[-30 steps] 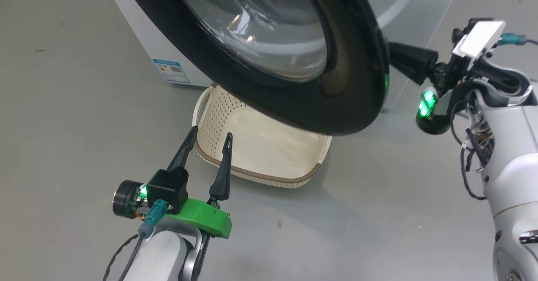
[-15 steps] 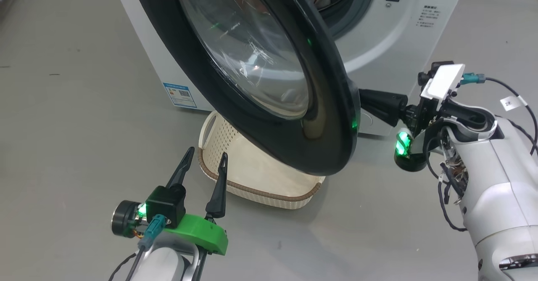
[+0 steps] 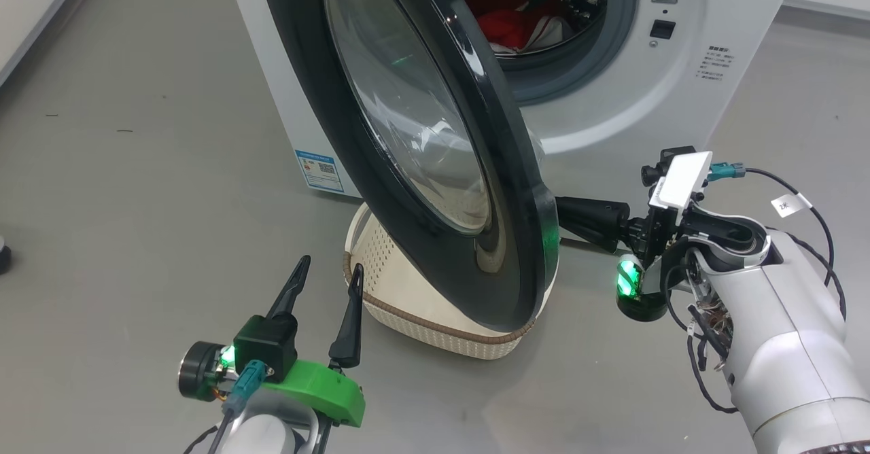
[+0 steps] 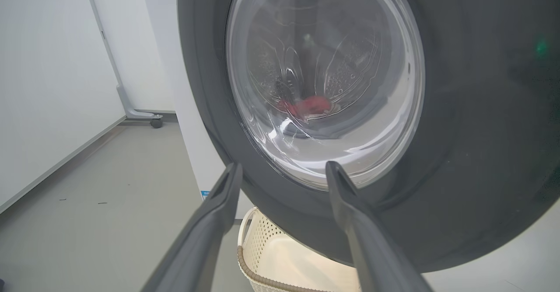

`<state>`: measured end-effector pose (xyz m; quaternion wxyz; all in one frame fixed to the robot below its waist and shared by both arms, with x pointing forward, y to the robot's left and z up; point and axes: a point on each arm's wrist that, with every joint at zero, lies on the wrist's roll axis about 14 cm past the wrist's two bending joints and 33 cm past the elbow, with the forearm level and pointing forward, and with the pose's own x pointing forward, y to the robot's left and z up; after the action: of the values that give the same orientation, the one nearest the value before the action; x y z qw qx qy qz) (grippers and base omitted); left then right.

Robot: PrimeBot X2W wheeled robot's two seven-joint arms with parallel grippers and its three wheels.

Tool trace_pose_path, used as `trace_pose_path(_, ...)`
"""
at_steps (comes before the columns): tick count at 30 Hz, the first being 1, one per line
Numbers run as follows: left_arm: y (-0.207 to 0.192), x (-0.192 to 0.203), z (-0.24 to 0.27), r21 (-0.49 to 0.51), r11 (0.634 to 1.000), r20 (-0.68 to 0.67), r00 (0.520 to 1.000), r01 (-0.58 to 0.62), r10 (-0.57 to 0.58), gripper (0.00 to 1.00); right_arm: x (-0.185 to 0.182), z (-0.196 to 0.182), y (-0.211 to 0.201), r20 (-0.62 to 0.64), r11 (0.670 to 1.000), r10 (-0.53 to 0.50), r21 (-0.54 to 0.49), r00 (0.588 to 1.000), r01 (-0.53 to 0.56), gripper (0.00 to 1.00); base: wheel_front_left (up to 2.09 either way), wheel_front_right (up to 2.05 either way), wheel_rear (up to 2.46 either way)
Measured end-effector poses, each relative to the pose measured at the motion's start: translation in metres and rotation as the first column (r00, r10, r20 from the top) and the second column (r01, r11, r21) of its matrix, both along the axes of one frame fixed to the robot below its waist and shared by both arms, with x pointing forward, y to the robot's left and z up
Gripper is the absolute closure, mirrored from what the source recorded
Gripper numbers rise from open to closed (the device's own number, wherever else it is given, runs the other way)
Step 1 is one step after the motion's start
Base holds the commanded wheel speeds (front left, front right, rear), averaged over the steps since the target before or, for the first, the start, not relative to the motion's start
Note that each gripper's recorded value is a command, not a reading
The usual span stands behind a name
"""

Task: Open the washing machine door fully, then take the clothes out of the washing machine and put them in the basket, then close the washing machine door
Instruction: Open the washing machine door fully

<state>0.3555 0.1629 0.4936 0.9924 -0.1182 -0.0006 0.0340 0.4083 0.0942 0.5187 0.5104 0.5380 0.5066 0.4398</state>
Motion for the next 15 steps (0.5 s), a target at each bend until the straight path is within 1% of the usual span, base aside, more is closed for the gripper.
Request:
trace_pose_path(6, 0.008, -0.006, 0.003, 0.012, 1.0, 0.01, 1.0, -0.024, 0.024, 0.0, -0.015, 0.0, 0.012, -0.005, 0.998, 0.055, 0.011, 0.998, -0.055, 1.0, 0.0, 0.0, 0.0)
trace_pose_path(15, 0.02, -0.019, 0.001, 0.011, 0.998, 0.004, 0.998, -0.068, 0.068, 0.0, -0.051, 0.009, 0.037, -0.038, 0.98, 0.178, 0.094, 0.983, -0.174, 1.0, 0.0, 0.0, 0.0)
